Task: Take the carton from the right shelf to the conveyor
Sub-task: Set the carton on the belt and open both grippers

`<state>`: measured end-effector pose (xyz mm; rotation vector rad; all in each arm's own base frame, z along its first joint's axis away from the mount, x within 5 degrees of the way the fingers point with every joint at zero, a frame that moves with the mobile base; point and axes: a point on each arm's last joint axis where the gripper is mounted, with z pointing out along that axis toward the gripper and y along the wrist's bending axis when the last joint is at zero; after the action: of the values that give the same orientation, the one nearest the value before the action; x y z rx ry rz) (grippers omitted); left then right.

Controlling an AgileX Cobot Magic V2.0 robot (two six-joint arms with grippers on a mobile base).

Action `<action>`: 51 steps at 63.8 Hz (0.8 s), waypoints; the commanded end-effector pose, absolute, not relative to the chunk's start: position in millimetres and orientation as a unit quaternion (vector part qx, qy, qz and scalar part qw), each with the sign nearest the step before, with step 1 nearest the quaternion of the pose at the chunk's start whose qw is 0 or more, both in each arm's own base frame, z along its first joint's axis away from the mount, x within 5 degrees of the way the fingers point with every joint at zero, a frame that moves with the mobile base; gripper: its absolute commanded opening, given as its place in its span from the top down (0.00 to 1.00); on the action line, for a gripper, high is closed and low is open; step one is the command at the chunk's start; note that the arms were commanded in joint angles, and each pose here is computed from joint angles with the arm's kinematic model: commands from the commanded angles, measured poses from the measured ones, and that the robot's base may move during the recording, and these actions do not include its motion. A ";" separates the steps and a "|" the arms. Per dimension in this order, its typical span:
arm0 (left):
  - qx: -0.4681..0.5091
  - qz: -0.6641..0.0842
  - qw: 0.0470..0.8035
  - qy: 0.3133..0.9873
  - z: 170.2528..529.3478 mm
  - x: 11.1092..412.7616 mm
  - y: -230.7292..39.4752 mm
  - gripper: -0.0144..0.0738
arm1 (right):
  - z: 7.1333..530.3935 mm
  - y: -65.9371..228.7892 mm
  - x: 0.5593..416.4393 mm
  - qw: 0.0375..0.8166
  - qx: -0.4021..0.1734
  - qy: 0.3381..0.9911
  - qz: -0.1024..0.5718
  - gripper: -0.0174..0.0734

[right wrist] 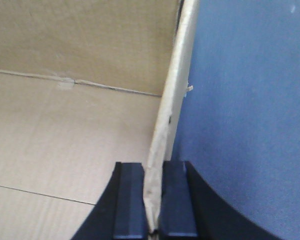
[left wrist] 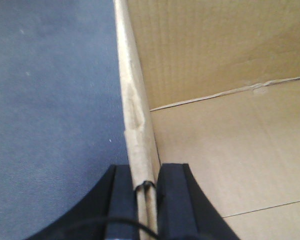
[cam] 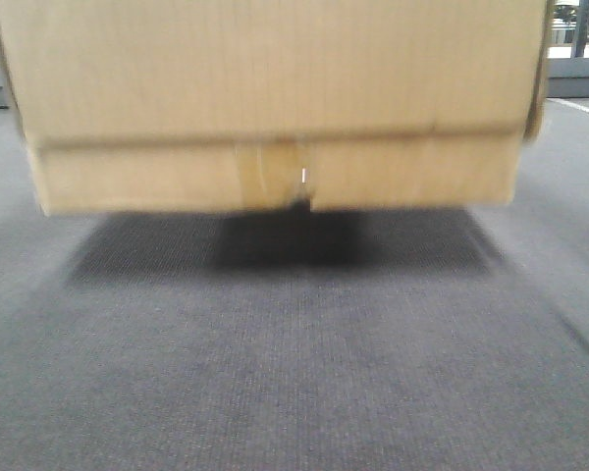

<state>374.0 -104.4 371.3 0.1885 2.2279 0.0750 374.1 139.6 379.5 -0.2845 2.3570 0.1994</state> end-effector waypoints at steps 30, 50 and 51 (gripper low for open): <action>0.082 0.020 0.451 0.889 370.6 382.3 -110.0 0.14 | 380.1 141.4 381.1 0.391 -0.113 0.910 0.081 0.18; 0.055 0.005 0.510 0.859 441.7 327.9 -88.3 0.35 | 446.0 107.2 333.3 0.451 -0.089 0.884 0.085 0.27; 0.052 0.004 0.512 0.857 444.5 325.2 -86.3 0.38 | 448.2 104.6 331.1 0.451 -0.087 0.884 0.084 0.29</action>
<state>344.6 -95.0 420.8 0.1491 2.1113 0.0225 347.9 121.3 424.4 -0.2396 2.2364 0.2316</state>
